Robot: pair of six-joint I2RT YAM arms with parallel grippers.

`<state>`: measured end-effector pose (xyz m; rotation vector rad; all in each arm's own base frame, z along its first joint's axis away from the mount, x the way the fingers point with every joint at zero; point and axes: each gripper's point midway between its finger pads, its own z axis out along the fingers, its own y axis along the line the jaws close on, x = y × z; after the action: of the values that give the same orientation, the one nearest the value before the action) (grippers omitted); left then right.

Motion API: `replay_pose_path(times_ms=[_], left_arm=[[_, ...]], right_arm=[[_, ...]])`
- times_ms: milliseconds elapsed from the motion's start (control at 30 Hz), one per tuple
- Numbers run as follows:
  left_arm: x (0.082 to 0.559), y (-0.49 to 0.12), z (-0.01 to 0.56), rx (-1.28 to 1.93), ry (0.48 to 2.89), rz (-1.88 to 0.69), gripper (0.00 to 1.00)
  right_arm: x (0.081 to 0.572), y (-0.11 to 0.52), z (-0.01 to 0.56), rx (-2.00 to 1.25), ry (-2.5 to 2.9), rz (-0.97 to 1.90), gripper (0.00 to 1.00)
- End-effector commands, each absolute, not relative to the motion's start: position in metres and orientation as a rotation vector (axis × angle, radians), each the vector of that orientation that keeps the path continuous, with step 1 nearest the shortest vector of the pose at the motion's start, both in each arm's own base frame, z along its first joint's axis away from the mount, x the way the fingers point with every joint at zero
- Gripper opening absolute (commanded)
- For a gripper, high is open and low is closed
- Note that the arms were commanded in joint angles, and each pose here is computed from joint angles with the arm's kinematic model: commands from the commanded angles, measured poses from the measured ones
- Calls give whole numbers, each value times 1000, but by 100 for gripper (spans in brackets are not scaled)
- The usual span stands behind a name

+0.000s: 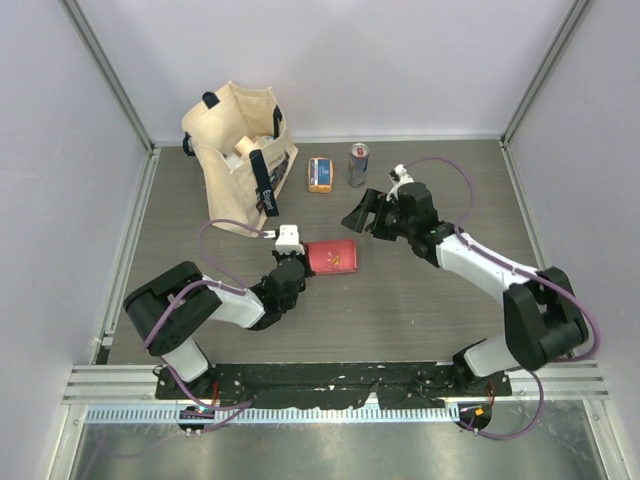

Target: Fold the paper box

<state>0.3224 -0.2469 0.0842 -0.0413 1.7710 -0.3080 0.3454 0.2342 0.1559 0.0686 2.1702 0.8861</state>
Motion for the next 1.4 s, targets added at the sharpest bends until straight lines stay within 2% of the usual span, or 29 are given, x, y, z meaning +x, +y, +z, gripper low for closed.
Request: replay_pose_path(times_ms=[0, 333, 500, 567, 833, 1033, 1167, 1367], left_arm=[[324, -240, 75, -12, 1790, -207, 0], [321, -246, 72, 8, 1793, -190, 0], [320, -249, 69, 15, 1798, -191, 0], [318, -250, 67, 19, 1803, -195, 0], [313, -254, 63, 23, 1809, -214, 0], [311, -254, 66, 25, 1803, -219, 0], [310, -256, 64, 28, 1808, -226, 0], [309, -256, 63, 33, 1809, -224, 0]], right_arm=[[341, 254, 148, 109, 2270, 1012, 83], [325, 276, 134, 232, 2234, 1250, 75], [324, 279, 124, 317, 2230, 1304, 66], [321, 278, 114, 346, 2241, 1312, 58], [319, 279, 114, 473, 2193, 1404, 49], [323, 285, 134, 528, 2169, 1466, 49], [325, 284, 130, 620, 2141, 1483, 49], [322, 283, 108, 594, 2184, 1407, 48]])
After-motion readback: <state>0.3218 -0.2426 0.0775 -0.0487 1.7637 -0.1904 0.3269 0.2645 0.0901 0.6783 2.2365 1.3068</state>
